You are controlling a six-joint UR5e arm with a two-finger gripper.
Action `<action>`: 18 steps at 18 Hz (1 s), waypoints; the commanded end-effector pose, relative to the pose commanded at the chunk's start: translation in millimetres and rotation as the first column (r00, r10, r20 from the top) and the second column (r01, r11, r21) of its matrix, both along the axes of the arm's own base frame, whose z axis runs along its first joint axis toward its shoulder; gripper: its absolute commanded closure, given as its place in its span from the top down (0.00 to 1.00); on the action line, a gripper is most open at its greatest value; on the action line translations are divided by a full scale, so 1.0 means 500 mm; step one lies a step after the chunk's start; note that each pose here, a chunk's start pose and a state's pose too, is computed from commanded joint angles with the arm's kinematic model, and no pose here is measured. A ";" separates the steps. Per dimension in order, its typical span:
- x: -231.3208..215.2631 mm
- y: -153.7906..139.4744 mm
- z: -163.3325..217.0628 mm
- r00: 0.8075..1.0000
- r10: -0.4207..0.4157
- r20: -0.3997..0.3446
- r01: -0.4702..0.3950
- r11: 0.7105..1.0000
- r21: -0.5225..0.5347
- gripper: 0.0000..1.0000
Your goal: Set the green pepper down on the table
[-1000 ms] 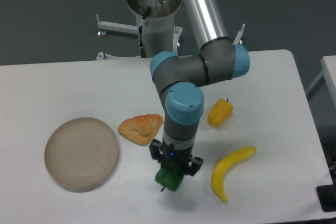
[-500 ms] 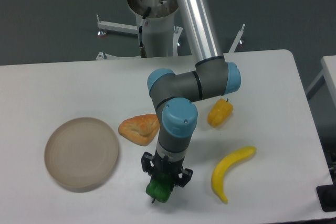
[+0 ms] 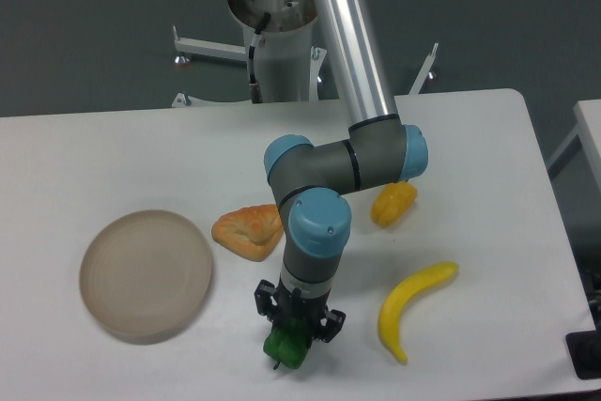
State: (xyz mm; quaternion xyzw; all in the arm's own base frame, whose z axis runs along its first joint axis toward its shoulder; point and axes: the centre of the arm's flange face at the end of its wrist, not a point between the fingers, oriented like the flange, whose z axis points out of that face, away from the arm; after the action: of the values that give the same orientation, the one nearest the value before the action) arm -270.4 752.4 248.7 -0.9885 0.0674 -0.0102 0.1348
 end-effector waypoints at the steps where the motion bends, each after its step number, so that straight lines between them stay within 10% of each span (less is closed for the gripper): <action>1: 0.000 -0.001 -0.002 1.000 0.001 -0.003 -0.001 1.000 -0.004 0.39; 5: 0.000 -0.001 0.010 1.000 0.001 -0.005 -0.001 1.000 0.000 1.00; 18: -0.170 -0.105 0.146 0.980 -0.144 -0.140 0.136 0.989 -0.062 1.00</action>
State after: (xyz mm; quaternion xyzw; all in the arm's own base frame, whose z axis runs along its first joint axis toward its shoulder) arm -355.2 699.9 321.5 -0.9826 0.1460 0.0501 0.1029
